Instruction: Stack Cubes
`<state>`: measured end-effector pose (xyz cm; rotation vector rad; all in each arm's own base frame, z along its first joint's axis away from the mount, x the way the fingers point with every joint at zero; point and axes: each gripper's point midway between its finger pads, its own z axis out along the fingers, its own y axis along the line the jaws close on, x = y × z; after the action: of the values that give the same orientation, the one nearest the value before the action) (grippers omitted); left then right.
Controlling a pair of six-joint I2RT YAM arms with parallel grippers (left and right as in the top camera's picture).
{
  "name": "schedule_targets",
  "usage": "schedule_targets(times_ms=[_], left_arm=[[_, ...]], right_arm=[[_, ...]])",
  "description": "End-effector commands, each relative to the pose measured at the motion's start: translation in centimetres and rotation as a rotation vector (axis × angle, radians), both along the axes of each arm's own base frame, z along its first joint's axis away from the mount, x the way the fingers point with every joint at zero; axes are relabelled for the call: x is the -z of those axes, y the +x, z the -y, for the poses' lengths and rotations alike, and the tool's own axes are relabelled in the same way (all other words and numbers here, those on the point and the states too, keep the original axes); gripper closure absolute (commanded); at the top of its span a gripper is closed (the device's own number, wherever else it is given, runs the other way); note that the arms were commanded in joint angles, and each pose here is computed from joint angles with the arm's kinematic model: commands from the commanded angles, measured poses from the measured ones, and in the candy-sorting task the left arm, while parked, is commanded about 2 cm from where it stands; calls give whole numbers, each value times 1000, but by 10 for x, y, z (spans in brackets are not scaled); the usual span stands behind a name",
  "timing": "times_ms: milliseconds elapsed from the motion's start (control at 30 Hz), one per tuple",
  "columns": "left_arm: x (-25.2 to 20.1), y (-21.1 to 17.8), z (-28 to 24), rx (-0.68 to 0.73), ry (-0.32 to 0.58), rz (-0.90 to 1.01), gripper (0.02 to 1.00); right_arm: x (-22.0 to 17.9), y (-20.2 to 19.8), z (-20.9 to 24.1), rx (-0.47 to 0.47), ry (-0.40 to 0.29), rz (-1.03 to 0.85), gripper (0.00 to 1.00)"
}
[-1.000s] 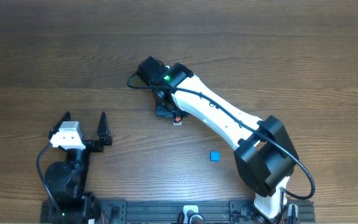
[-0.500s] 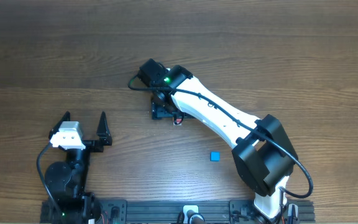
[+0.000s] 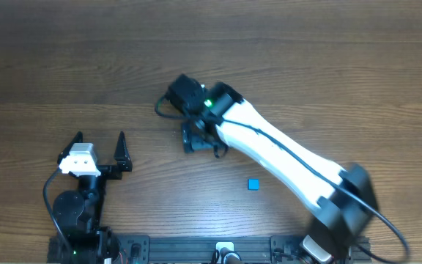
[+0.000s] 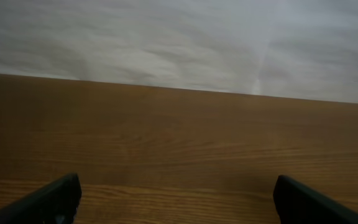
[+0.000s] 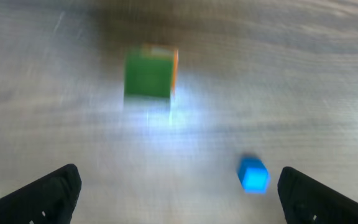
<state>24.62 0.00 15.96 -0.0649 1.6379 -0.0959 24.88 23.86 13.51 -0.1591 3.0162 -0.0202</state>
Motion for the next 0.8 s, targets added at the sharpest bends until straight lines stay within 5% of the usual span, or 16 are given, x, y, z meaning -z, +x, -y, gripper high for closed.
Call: schedule_targets(times_ms=[33, 167, 400, 800], left_arm=[[1, 0, 1, 6, 11, 0, 20], [1, 0, 1, 6, 11, 0, 18], [1, 0, 1, 6, 11, 0, 18], [1, 0, 1, 6, 11, 0, 18]], right_arm=[[-13, -38, 27, -12, -30, 4, 9], [10, -64, 54, 32, -56, -35, 9], [76, -97, 88, 84, 21, -84, 9], [118, -92, 99, 112, 71, -69, 9]])
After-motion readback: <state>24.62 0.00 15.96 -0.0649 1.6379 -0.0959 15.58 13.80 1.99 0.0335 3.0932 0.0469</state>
